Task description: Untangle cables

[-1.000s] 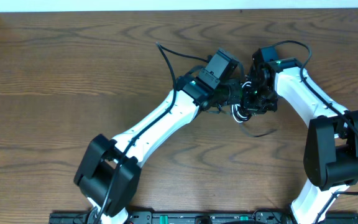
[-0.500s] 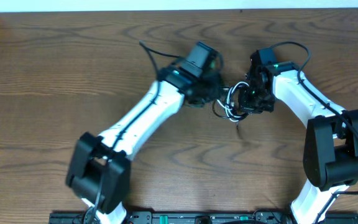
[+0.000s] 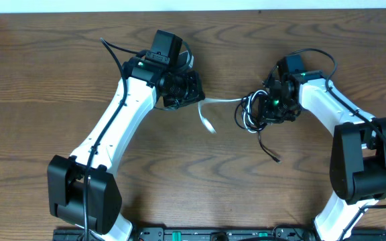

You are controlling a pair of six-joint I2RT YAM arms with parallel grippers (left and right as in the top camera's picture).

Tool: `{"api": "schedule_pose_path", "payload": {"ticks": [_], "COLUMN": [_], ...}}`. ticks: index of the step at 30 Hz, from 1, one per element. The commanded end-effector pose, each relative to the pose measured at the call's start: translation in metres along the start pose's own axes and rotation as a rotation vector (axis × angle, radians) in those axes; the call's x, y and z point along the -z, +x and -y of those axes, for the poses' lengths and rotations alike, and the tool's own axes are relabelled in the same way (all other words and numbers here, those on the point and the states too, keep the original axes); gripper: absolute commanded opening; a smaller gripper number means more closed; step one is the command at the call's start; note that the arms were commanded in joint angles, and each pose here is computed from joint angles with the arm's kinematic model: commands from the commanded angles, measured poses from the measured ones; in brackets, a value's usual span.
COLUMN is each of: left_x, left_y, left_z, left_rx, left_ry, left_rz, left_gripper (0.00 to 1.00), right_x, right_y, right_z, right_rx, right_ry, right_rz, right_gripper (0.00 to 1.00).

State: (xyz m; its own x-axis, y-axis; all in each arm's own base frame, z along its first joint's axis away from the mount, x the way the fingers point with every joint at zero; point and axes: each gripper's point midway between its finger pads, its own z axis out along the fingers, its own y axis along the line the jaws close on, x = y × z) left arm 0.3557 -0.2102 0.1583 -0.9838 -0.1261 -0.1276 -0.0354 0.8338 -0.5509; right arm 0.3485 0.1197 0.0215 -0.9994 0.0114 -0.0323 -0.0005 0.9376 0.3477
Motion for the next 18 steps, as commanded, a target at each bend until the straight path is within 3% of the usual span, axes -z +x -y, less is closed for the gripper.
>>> {"api": "schedule_pose_path", "payload": {"ticks": [1,3,7,18], "left_x": [0.002,-0.002,-0.011,-0.081], "left_y": [0.007,0.015,0.02,0.048], "left_z": [0.017,0.037,0.062,0.072], "left_rx": [-0.066,-0.107,-0.164,-0.002], "left_ry": [0.024,0.083,0.124,0.065], "left_rz": [-0.005,-0.025,-0.007,-0.118], "left_gripper": [0.38,0.43,0.43,0.43], "right_x": [0.002,0.002,0.002,0.002], "right_y": [0.002,0.002,0.002,0.002], "right_z": [0.002,0.002,0.002,0.002], "right_rx": [0.005,-0.001,-0.001,-0.001], "right_ry": [-0.007,-0.006,-0.006,-0.006], "right_rz": [-0.003,-0.004,-0.004,-0.004], "right_gripper": [0.01,0.01,0.01,0.01]}}
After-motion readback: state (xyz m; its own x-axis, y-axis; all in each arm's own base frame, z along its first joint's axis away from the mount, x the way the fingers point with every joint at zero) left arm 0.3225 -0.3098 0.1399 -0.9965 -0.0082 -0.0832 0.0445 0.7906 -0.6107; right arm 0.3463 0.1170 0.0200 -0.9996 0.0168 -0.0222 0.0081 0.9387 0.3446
